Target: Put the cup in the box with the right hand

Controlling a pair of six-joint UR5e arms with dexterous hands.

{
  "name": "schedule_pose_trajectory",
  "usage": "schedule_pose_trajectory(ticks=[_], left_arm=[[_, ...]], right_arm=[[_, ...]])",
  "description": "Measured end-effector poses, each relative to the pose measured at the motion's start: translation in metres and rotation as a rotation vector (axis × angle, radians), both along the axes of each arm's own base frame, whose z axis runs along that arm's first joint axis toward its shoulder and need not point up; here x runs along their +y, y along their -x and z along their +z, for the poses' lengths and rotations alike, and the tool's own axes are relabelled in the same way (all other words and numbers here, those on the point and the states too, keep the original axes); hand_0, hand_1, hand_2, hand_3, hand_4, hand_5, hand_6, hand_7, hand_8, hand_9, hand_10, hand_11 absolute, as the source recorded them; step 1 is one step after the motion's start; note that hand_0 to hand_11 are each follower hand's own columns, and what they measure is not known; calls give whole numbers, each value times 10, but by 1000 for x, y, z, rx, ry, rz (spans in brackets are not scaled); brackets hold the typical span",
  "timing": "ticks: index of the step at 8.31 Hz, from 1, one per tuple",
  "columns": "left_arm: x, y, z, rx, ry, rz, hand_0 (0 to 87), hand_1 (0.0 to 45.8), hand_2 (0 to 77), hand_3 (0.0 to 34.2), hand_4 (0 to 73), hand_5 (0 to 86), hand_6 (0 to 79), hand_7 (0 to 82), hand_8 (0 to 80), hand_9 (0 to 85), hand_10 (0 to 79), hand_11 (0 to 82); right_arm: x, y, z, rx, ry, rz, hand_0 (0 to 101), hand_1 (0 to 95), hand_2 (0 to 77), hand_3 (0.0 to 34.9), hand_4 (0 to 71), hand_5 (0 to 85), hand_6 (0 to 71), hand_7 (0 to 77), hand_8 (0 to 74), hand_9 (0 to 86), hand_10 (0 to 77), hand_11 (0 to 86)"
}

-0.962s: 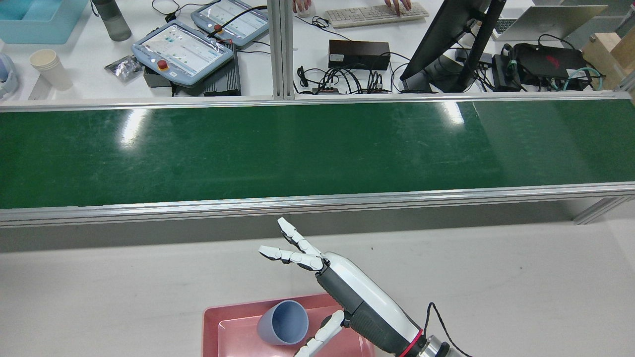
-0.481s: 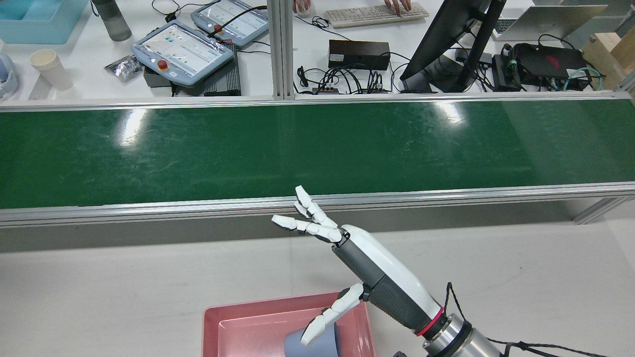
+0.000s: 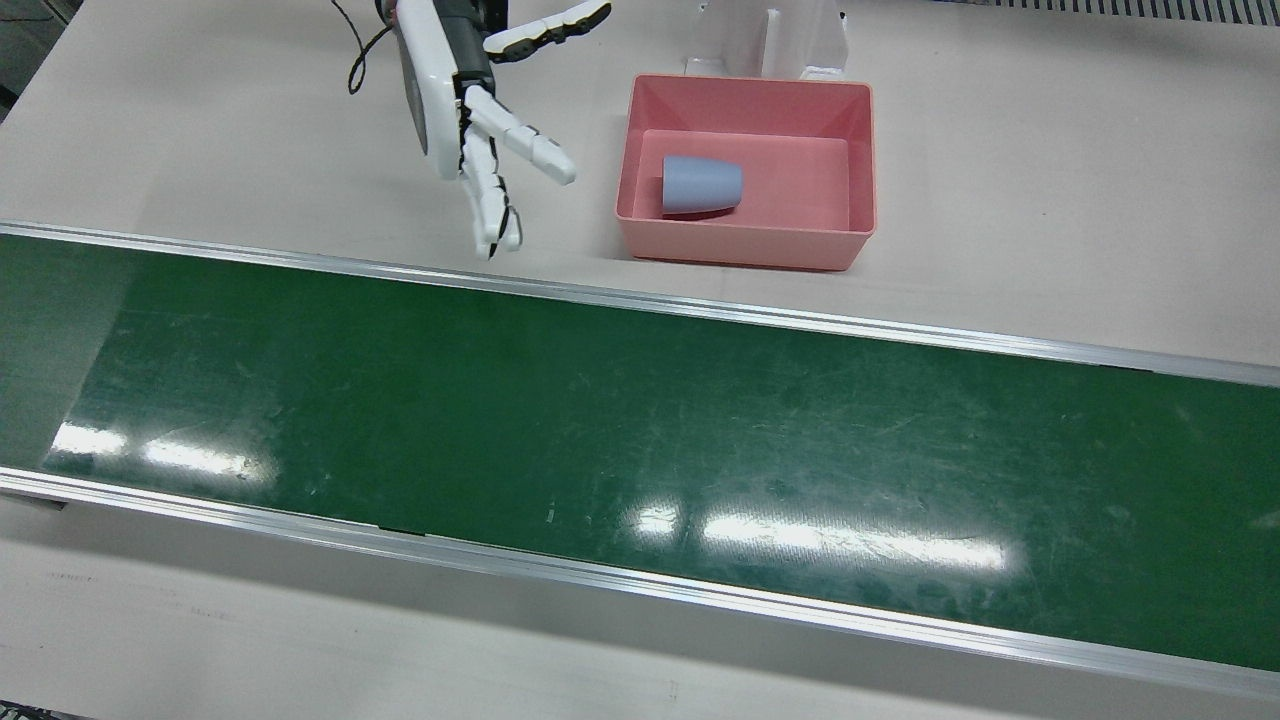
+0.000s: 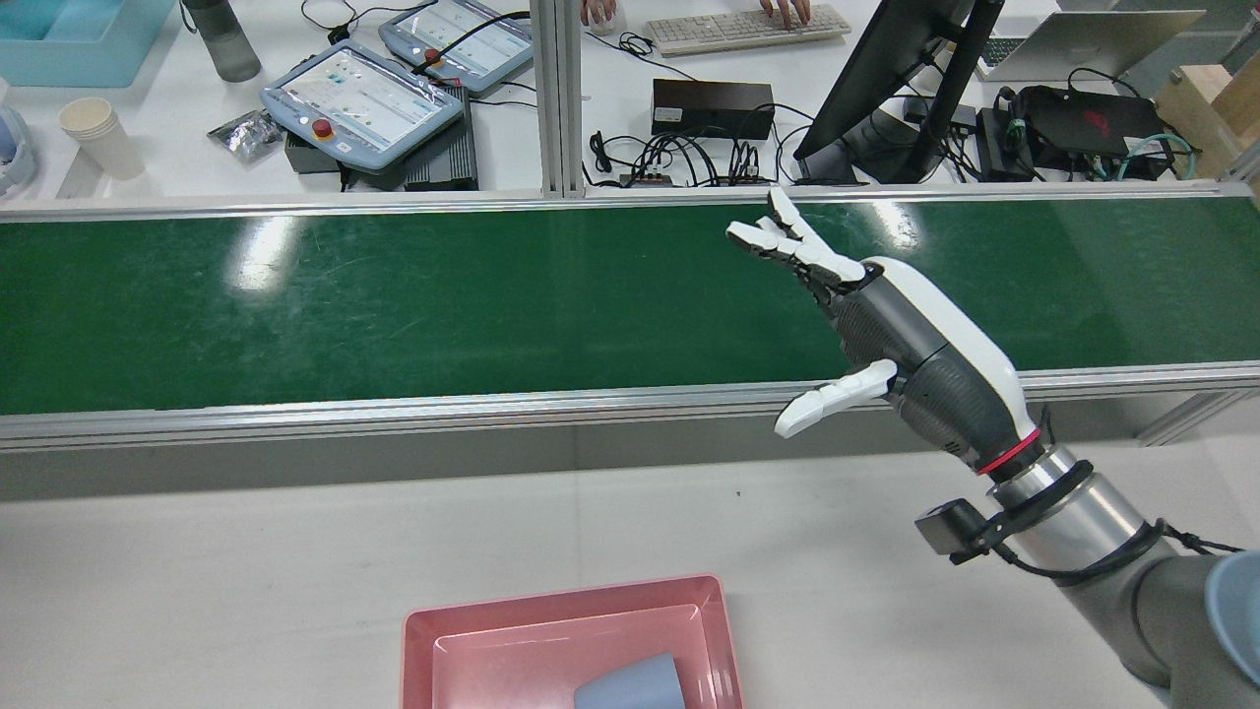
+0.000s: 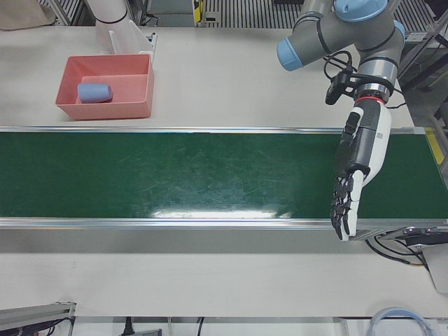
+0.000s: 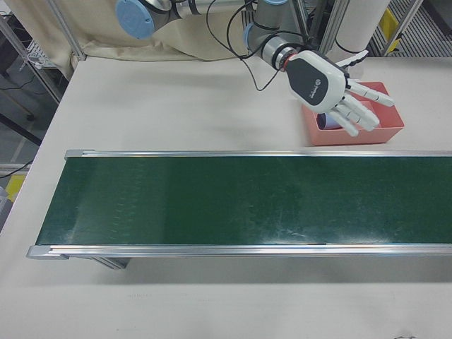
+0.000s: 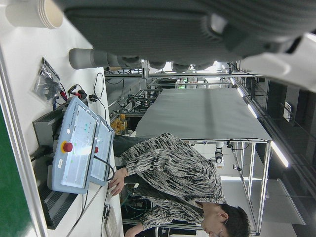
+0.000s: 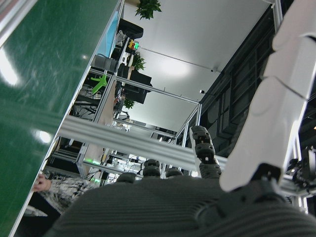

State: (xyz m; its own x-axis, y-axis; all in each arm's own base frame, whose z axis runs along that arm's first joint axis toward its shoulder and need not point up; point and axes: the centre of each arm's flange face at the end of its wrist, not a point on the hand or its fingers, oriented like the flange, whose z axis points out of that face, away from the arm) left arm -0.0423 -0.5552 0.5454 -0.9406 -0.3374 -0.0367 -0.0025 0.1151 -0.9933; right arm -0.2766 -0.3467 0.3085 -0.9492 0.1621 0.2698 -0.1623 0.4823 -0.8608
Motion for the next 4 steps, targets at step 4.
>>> schedule_pose_trajectory(ticks=[4], left_arm=[[0,0,-1,0,0,0,0,5,11,0,11,5,0,5,0,0,0,0]], right_arm=[[-104,-134,108,12,205,61,493,158,5,0,0,55,27,11,38,76,0,5]])
